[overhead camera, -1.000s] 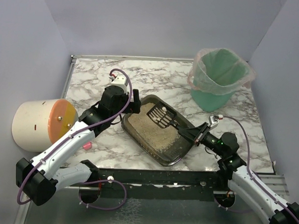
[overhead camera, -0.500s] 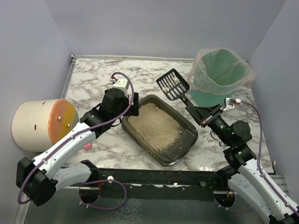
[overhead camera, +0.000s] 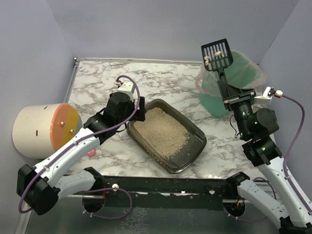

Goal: Clean the litter box

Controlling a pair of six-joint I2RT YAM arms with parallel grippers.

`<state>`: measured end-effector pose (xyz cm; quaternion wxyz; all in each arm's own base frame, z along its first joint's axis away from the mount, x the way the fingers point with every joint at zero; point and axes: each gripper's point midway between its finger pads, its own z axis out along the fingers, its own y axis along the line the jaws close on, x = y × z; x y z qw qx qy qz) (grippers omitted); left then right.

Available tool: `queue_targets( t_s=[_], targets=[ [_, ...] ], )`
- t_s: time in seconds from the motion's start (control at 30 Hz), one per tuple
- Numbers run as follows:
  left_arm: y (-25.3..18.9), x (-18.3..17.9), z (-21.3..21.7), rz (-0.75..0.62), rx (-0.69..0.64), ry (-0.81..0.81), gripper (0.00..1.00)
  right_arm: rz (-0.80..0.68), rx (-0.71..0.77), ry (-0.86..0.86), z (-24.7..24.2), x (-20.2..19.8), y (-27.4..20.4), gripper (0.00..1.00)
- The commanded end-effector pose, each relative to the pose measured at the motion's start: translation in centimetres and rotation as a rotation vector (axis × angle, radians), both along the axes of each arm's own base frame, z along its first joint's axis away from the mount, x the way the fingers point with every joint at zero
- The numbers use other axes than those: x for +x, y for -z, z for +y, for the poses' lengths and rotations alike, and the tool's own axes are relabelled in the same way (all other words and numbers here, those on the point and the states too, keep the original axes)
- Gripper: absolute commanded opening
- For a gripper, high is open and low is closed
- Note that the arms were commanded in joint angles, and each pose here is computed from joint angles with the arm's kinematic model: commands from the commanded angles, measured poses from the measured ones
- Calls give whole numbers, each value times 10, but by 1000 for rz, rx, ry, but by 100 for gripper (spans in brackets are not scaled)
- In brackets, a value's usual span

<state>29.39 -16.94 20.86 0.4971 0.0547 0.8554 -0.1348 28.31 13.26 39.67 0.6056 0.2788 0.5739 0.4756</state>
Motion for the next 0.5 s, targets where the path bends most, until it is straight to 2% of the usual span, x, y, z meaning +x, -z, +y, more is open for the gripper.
queue_targets(
  t_s=[0.0, 0.3, 0.47],
  targets=[
    [-3, -3, -7, -4, -24, 39, 99, 59, -222, 301, -52, 15, 1, 0],
    [-6, -5, -11, -4, -40, 58, 99, 161, -651, 568, -104, 20, 3, 1],
    [-8, -6, -12, -6, -46, 66, 99, 244, -995, 593, -113, 33, 9, 1]
  ],
)
